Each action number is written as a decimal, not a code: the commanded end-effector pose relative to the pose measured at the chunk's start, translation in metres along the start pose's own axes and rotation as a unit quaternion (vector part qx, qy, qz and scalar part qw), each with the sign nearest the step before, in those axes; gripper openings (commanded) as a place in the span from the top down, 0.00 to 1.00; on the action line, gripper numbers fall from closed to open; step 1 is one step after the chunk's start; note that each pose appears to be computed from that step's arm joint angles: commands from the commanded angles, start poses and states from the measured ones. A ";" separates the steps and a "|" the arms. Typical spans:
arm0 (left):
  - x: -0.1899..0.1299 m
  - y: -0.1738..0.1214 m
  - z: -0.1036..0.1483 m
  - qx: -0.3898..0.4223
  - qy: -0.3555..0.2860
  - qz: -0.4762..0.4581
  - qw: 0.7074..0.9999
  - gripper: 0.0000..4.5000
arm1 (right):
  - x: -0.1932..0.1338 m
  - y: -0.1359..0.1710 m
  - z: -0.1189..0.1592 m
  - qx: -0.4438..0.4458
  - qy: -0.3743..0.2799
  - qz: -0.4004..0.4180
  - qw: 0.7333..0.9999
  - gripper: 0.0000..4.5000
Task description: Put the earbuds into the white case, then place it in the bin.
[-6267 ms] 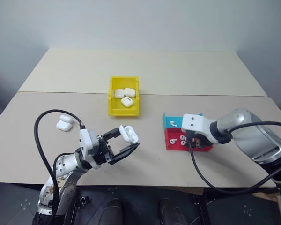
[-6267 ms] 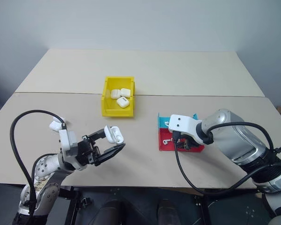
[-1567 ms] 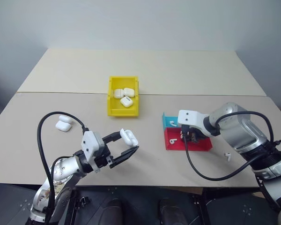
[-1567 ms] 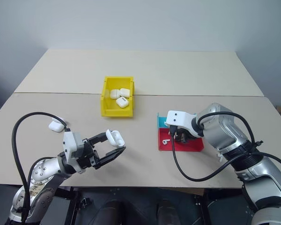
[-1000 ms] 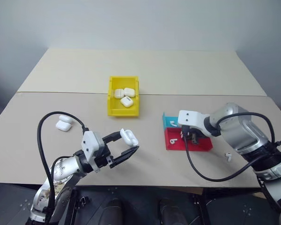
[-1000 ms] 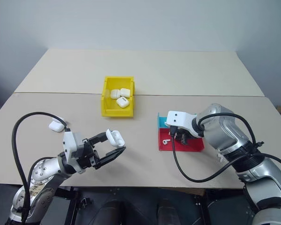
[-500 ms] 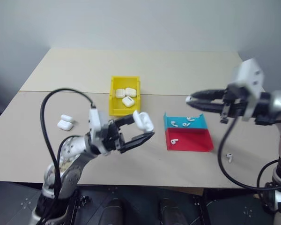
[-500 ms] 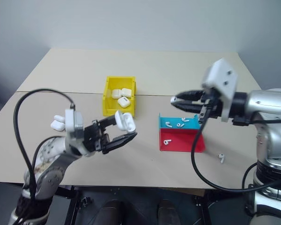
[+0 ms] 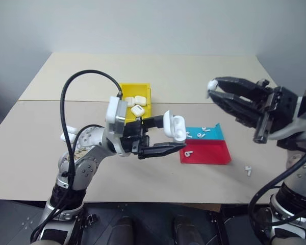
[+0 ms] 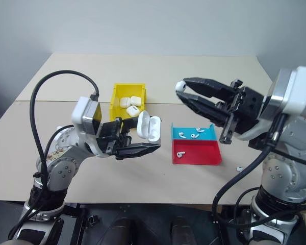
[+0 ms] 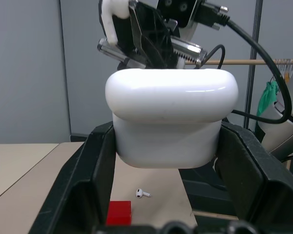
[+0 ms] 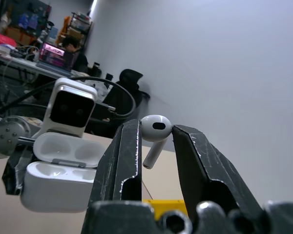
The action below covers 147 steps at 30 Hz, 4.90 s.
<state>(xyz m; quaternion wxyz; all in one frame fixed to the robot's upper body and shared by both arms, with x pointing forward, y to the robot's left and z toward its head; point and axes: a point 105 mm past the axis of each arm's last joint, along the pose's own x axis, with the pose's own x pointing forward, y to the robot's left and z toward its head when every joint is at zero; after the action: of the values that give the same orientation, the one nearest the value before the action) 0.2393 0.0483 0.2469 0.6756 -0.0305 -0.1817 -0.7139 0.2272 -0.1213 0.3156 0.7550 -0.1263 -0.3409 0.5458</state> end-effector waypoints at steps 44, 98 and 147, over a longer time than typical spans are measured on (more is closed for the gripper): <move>-0.001 -0.007 0.000 0.040 0.003 0.000 0.999 0.38 | 0.018 0.040 -0.040 0.016 -0.002 0.123 0.992 0.31; -0.052 -0.026 -0.045 0.063 0.111 0.102 0.987 0.38 | -0.021 -0.057 -0.219 0.114 0.630 0.168 0.750 0.53; -0.055 -0.025 -0.047 0.070 0.117 0.109 0.985 0.38 | -0.028 -0.043 -0.239 0.129 0.654 0.144 0.732 0.72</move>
<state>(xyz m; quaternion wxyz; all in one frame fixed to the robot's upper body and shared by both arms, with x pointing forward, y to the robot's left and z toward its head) 0.2323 0.0881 0.1734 0.7716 0.0779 -0.1243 -0.6190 0.4082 -0.1200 0.1456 0.7093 -0.3946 0.3456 0.4709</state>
